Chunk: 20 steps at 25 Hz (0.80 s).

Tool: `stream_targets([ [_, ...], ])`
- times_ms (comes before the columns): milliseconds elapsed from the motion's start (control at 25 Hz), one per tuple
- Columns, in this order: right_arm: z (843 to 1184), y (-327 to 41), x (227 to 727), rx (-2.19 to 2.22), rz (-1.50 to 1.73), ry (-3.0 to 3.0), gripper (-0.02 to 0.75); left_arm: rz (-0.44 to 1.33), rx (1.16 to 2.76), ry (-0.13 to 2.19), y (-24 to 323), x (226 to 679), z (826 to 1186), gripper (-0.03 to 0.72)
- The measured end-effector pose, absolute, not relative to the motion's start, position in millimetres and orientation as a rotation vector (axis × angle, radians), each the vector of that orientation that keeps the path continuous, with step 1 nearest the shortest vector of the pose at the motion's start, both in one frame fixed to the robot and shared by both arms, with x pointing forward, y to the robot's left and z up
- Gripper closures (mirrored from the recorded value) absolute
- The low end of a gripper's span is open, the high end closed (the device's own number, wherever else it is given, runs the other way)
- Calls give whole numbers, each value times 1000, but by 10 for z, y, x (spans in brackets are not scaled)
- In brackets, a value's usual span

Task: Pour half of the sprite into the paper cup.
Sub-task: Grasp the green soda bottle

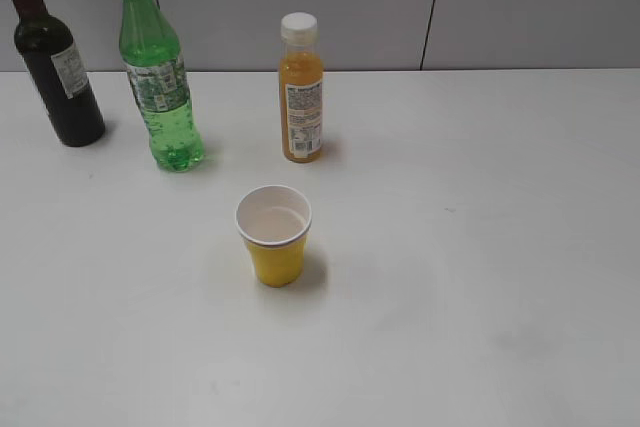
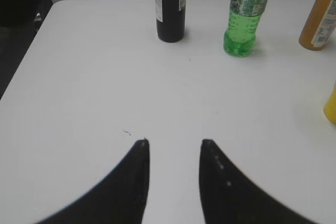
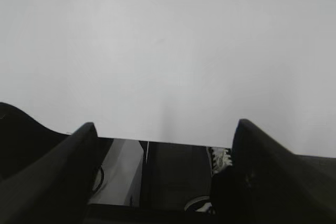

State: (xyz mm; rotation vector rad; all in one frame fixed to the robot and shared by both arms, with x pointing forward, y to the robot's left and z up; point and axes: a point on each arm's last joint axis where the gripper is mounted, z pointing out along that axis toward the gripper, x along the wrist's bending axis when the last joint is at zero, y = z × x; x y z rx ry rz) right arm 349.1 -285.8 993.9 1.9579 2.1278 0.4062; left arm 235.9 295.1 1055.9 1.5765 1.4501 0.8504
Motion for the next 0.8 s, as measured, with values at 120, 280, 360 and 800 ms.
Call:
stream_targets([
  [120, 9983, -2869, 3394, 1922, 467, 2091, 146, 850, 1576, 1450, 2951, 2359, 10559, 442],
  [280, 10064, -2880, 3286, 1862, 551, 2041, 146, 850, 1576, 1450, 2951, 2359, 10559, 444],
  [360, 10105, -2885, 3234, 1834, 593, 2012, 148, 850, 1576, 1450, 2951, 2359, 10559, 444],
  [800, 10279, -2918, 2906, 1674, 816, 1841, 149, 850, 1576, 1450, 2951, 2359, 10559, 452],
])
